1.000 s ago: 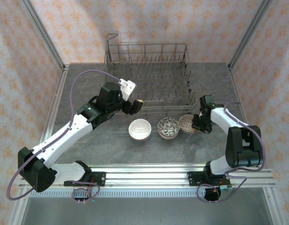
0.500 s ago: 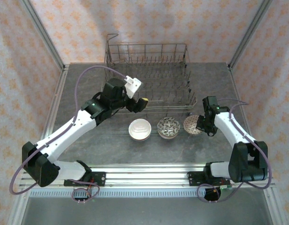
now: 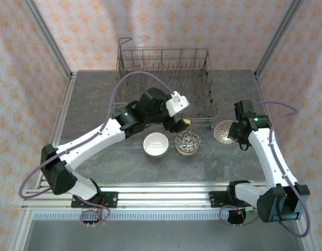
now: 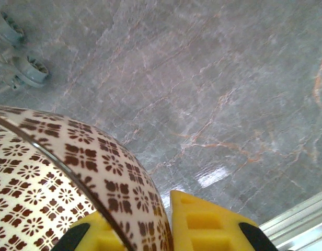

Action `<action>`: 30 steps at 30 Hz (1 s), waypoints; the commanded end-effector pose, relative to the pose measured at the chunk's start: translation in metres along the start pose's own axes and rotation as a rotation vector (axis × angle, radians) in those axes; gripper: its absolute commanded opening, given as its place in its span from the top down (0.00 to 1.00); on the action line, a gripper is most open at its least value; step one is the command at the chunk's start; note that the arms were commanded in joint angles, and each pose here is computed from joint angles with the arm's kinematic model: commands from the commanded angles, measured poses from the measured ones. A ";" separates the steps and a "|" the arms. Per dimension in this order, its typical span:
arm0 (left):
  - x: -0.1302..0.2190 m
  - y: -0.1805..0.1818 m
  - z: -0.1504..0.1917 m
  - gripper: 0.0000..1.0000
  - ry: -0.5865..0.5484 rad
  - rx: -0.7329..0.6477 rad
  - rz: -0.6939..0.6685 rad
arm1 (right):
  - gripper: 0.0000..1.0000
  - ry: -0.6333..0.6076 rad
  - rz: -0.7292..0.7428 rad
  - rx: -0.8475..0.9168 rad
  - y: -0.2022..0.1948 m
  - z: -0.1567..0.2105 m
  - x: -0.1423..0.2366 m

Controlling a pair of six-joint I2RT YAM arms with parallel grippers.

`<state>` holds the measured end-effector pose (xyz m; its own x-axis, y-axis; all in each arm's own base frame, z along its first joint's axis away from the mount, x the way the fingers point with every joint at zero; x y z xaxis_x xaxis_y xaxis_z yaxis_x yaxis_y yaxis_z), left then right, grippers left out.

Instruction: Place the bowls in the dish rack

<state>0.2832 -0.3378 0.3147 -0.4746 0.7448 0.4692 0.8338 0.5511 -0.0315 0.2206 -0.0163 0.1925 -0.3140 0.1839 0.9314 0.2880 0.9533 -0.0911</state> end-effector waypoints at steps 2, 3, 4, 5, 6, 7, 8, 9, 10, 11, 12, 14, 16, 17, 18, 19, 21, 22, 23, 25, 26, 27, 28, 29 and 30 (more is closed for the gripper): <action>-0.011 -0.027 -0.011 0.19 -0.006 -0.161 0.100 | 0.95 -0.066 0.078 -0.017 -0.019 -0.008 0.036; -0.014 -0.034 -0.013 0.19 -0.010 -0.195 0.114 | 0.95 -0.079 0.089 -0.012 -0.022 -0.012 0.044; -0.016 -0.041 -0.014 0.20 -0.016 -0.230 0.125 | 0.95 -0.094 0.094 -0.009 -0.024 -0.017 0.052; -0.019 -0.046 -0.015 0.21 -0.022 -0.261 0.139 | 0.95 -0.107 0.094 -0.007 -0.024 -0.021 0.059; -0.021 -0.053 -0.016 0.22 -0.032 -0.297 0.156 | 0.95 -0.123 0.094 -0.005 -0.025 -0.026 0.067; -0.023 -0.059 -0.017 0.22 -0.048 -0.329 0.170 | 0.95 -0.140 0.090 -0.003 -0.025 -0.032 0.075; -0.024 -0.064 -0.018 0.22 -0.063 -0.359 0.185 | 0.95 -0.154 0.082 -0.002 -0.024 -0.037 0.082; -0.027 -0.069 -0.019 0.22 -0.081 -0.393 0.199 | 0.95 -0.167 0.073 0.004 -0.023 -0.043 0.088; -0.028 -0.073 -0.019 0.22 -0.100 -0.431 0.211 | 0.95 -0.181 0.063 0.009 -0.021 -0.050 0.095; -0.031 -0.076 -0.019 0.22 -0.114 -0.466 0.218 | 0.95 -0.194 0.053 0.016 -0.020 -0.055 0.100; -0.032 -0.079 -0.021 0.22 -0.133 -0.514 0.214 | 0.95 -0.199 0.042 0.023 -0.017 -0.062 0.104; -0.036 -0.085 -0.026 0.23 -0.171 -0.599 0.192 | 0.95 -0.210 0.023 0.047 -0.010 -0.074 0.110; -0.040 -0.091 -0.036 0.24 -0.222 -0.673 0.162 | 0.95 -0.220 0.018 0.077 -0.003 -0.086 0.116; -0.042 -0.094 -0.039 0.24 -0.237 -0.701 0.156 | 0.95 -0.223 0.019 0.090 0.000 -0.090 0.118; -0.045 -0.096 -0.042 0.25 -0.248 -0.733 0.149 | 0.95 -0.228 0.019 0.101 0.003 -0.095 0.119; -0.048 -0.098 -0.042 0.27 -0.246 -0.758 0.146 | 0.95 -0.234 0.016 0.110 0.006 -0.099 0.121; -0.054 -0.099 -0.046 0.27 -0.243 -0.793 0.123 | 0.95 -0.247 0.007 0.132 0.014 -0.107 0.126; -0.057 -0.098 -0.048 0.27 -0.244 -0.811 0.104 | 0.95 -0.253 0.003 0.145 0.018 -0.111 0.128; -0.059 -0.098 -0.049 0.27 -0.247 -0.828 0.091 | 0.95 -0.252 0.005 0.158 0.021 -0.113 0.129; -0.064 -0.096 -0.054 0.28 -0.258 -0.858 0.048 | 0.95 -0.250 0.011 0.196 0.031 -0.118 0.132; -0.066 -0.095 -0.055 0.28 -0.255 -0.877 0.036 | 0.95 -0.246 0.008 0.207 0.034 -0.119 0.132; -0.068 -0.093 -0.056 0.29 -0.251 -0.895 0.019 | 0.95 -0.239 0.003 0.220 0.039 -0.121 0.131; -0.071 -0.091 -0.057 0.29 -0.247 -0.911 -0.007 | 0.95 -0.236 0.001 0.233 0.043 -0.122 0.131; -0.073 -0.089 -0.058 0.30 -0.243 -0.931 -0.035 | 0.95 -0.234 0.001 0.241 0.045 -0.123 0.130; -0.075 -0.086 -0.059 0.30 -0.240 -0.948 -0.065 | 0.95 -0.231 0.000 0.249 0.048 -0.124 0.129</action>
<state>0.2540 -0.4587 0.3044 -0.3950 0.8489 0.3511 0.7540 0.0813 0.6518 0.3071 0.0248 0.3444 -0.5136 0.1780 0.8394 0.0756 0.9838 -0.1624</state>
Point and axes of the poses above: each hand's point on the last joint's axis, 136 mm out from that joint toward the fingers, its own x axis back along the fingers, its own y axis along the line the jaws close on, z = x × y, the point moved 3 cm from there along x, back along the fingers, and after that the axes turned 13 degrees about x, right-handed, at the moved point
